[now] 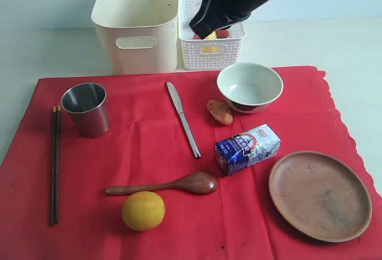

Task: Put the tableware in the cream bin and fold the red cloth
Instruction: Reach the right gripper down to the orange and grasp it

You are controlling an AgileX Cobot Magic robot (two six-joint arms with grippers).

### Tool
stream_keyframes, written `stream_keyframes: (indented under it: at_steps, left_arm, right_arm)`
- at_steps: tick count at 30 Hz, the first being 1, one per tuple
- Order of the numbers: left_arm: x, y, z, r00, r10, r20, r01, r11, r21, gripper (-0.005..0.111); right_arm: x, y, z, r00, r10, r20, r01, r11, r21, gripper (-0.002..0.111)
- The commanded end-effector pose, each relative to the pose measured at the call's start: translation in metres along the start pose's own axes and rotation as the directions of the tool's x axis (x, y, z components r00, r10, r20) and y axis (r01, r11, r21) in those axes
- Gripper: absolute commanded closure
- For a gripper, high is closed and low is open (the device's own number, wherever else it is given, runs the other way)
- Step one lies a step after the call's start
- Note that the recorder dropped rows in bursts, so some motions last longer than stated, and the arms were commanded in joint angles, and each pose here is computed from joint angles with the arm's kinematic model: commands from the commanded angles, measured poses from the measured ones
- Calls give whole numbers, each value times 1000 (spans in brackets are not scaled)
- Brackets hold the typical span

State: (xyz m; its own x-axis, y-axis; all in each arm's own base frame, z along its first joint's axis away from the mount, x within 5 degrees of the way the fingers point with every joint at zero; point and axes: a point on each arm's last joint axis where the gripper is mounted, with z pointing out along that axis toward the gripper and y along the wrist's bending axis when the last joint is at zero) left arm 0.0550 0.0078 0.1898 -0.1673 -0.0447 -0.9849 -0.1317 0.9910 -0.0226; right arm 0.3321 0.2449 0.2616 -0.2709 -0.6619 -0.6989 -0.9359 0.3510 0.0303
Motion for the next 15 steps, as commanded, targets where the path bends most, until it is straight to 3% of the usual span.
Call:
stream_keyframes:
  at_steps: [1, 8, 15]
  left_arm:
    - [0, -1, 0, 1000, -6, 3, 6, 1000, 9, 106]
    - [0, -1, 0, 1000, -6, 3, 6, 1000, 9, 106]
    - [0, -1, 0, 1000, -6, 3, 6, 1000, 9, 106]
  right_arm:
    - [-3, 20, -5, 988, -146, 46, 152, 966, -208, 108]
    - [14, 29, 13, 966, -257, 25, 253, 921, -295, 108]
    - [24, 60, 63, 925, -378, -28, 338, 856, -390, 108]
